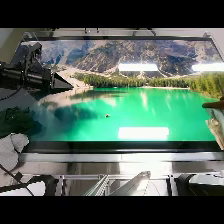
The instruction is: Fold the shirts.
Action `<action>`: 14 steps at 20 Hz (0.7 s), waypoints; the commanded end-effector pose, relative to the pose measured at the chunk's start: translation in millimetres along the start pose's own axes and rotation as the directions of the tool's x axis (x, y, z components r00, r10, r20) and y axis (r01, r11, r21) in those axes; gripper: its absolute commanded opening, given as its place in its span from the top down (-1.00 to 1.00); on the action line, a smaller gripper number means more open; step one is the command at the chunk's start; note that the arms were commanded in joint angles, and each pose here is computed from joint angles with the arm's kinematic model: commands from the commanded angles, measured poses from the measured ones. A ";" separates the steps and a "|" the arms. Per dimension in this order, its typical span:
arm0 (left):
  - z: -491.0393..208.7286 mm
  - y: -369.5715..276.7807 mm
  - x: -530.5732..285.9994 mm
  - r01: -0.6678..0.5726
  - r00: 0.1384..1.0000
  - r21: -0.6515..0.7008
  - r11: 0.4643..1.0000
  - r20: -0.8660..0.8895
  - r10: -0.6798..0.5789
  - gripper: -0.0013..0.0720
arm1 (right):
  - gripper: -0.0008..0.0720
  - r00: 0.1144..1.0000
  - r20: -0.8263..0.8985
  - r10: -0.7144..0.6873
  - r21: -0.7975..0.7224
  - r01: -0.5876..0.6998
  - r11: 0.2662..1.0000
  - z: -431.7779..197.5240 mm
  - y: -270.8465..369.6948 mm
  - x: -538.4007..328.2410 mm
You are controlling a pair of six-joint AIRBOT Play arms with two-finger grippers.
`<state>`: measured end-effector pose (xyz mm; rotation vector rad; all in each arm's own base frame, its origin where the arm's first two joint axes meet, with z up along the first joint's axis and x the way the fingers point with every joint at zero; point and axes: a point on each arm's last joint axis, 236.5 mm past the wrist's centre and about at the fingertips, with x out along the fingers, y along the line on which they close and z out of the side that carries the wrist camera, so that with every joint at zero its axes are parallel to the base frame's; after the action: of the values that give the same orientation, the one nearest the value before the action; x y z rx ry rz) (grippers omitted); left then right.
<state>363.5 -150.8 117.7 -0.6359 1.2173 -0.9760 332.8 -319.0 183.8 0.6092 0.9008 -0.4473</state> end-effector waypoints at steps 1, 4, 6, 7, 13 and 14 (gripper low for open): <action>-14.5 -7.6 1.1 0.029 0.998 0.002 1.000 -0.063 -0.029 0.43 | 0.93 0.973 -0.125 -0.192 0.106 0.206 0.973 -35.8 -41.2 -17.9; -15.0 -10.0 5.4 0.030 0.997 0.010 0.999 -0.070 -0.030 0.43 | 0.93 0.935 -0.221 -0.279 0.149 0.315 0.937 -63.4 -56.1 -38.9; -16.8 -12.6 9.0 0.036 0.996 0.034 0.999 -0.081 -0.033 0.43 | 0.92 0.918 -0.268 -0.291 0.193 0.347 0.918 -75.2 -59.4 -41.3; -17.4 -14.2 11.5 0.038 0.996 0.042 0.998 -0.087 -0.034 0.43 | 0.92 0.918 -0.271 -0.291 0.230 0.355 0.906 -78.0 -58.1 -42.2; -30.5 -30.2 31.7 0.066 0.986 0.072 0.995 -0.161 -0.054 0.43 | 0.93 0.816 -0.461 -0.350 0.216 0.485 0.847 -141.8 -90.3 -19.1; -33.5 -32.8 34.2 0.072 0.983 0.076 0.994 -0.175 -0.058 0.43 | 0.93 0.797 -0.479 -0.369 0.211 0.512 0.833 -154.0 -99.1 -15.3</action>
<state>333.5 -183.3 119.9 -0.5597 1.2863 -1.1114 207.1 -293.5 122.0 0.8291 1.3106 -0.8540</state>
